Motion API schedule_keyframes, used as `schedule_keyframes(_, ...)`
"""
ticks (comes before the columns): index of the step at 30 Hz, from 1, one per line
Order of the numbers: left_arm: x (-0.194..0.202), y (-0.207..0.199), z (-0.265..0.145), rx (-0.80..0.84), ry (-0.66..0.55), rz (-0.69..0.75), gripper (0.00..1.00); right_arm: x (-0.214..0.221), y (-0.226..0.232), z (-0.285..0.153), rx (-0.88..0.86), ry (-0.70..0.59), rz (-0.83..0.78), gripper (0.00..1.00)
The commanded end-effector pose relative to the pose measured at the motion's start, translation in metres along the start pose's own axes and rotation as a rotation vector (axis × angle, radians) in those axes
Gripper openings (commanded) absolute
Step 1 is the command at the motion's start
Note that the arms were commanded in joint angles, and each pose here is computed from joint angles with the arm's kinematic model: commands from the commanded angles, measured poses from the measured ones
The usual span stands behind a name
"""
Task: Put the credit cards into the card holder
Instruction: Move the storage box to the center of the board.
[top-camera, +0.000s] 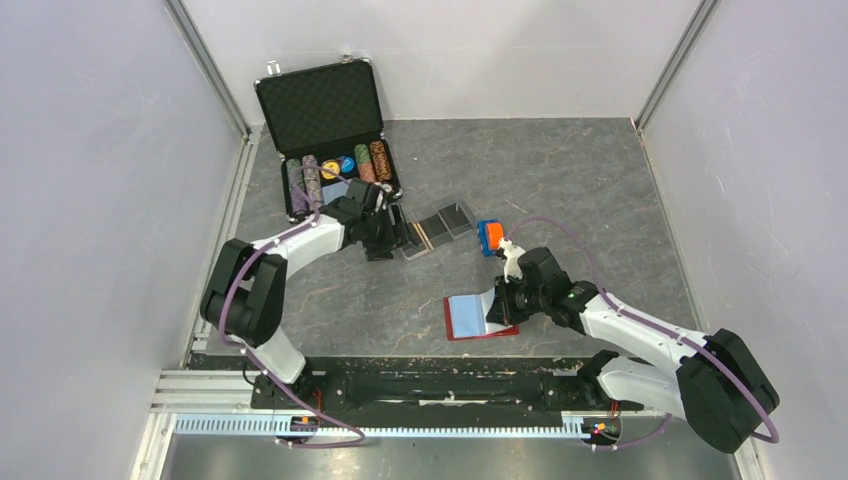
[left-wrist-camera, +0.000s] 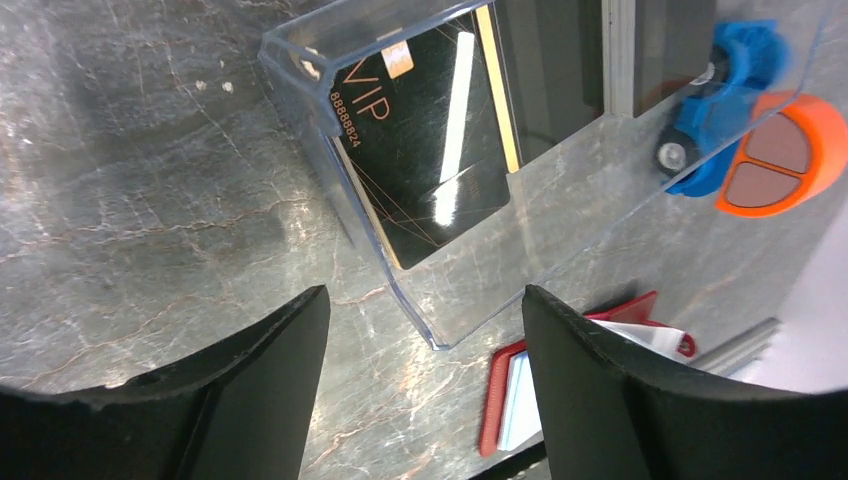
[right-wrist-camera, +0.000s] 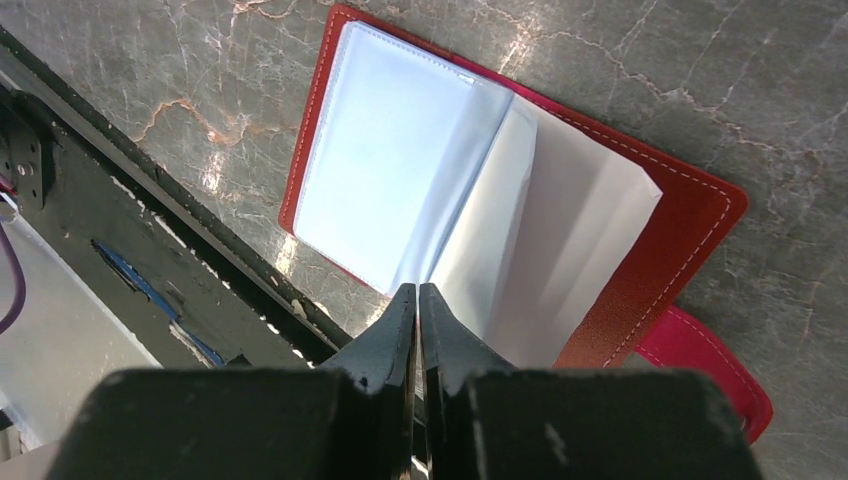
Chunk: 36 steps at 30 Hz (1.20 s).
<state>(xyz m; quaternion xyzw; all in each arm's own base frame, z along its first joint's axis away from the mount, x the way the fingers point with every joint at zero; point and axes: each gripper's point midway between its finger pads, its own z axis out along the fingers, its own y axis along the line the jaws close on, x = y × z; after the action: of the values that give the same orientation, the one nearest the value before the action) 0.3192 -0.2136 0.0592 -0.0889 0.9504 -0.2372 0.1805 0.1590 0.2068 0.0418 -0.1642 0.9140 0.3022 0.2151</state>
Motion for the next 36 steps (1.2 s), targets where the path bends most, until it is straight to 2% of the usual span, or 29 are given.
schedule_keyframes(1, -0.015, 0.0, -0.003, 0.092, -0.091, -0.122, 0.76, -0.011, 0.011, 0.0, -0.051, -0.034, -0.039, 0.05)
schedule_keyframes(5, -0.027, 0.004, -0.003, 0.14, -0.141, -0.2, 0.79, -0.008, 0.011, 0.001, -0.056, -0.025, -0.042, 0.05)
schedule_keyframes(8, -0.022, 0.012, 0.008, 0.088, -0.082, -0.176, 0.77, -0.007, 0.01, 0.001, -0.055, -0.024, -0.043, 0.06)
schedule_keyframes(11, -0.017, 0.026, 0.018, 0.014, -0.033, -0.151, 0.69, -0.008, 0.012, 0.001, -0.062, -0.026, -0.045, 0.06)
schedule_keyframes(17, -0.011, 0.038, 0.012, -0.037, -0.025, -0.092, 0.45, -0.015, 0.017, -0.002, -0.074, -0.041, -0.053, 0.06)
schedule_keyframes(26, -0.005, 0.046, -0.009, -0.092, 0.006, 0.022, 0.27, -0.029, 0.027, -0.008, -0.095, -0.067, -0.069, 0.07)
schedule_keyframes(29, -0.006, 0.047, -0.015, -0.102, 0.006, 0.048, 0.25, -0.032, 0.029, -0.009, -0.098, -0.073, -0.074, 0.07)
schedule_keyframes(30, -0.007, 0.046, -0.017, -0.1, 0.007, 0.051, 0.27, -0.032, 0.028, -0.009, -0.097, -0.073, -0.072, 0.08)
schedule_keyframes(31, -0.008, 0.043, -0.019, -0.084, 0.003, 0.054, 0.33, -0.032, 0.029, -0.009, -0.098, -0.072, -0.072, 0.08)
schedule_keyframes(32, -0.01, 0.039, -0.02, -0.062, -0.003, 0.047, 0.48, -0.031, 0.029, -0.009, -0.099, -0.069, -0.073, 0.08)
schedule_keyframes(33, -0.013, 0.032, -0.022, -0.026, -0.013, 0.039, 0.58, -0.031, 0.028, -0.009, -0.097, -0.068, -0.072, 0.08)
schedule_keyframes(36, -0.024, 0.012, -0.027, 0.084, -0.042, -0.007, 0.68, -0.03, 0.028, -0.009, -0.098, -0.067, -0.073, 0.08)
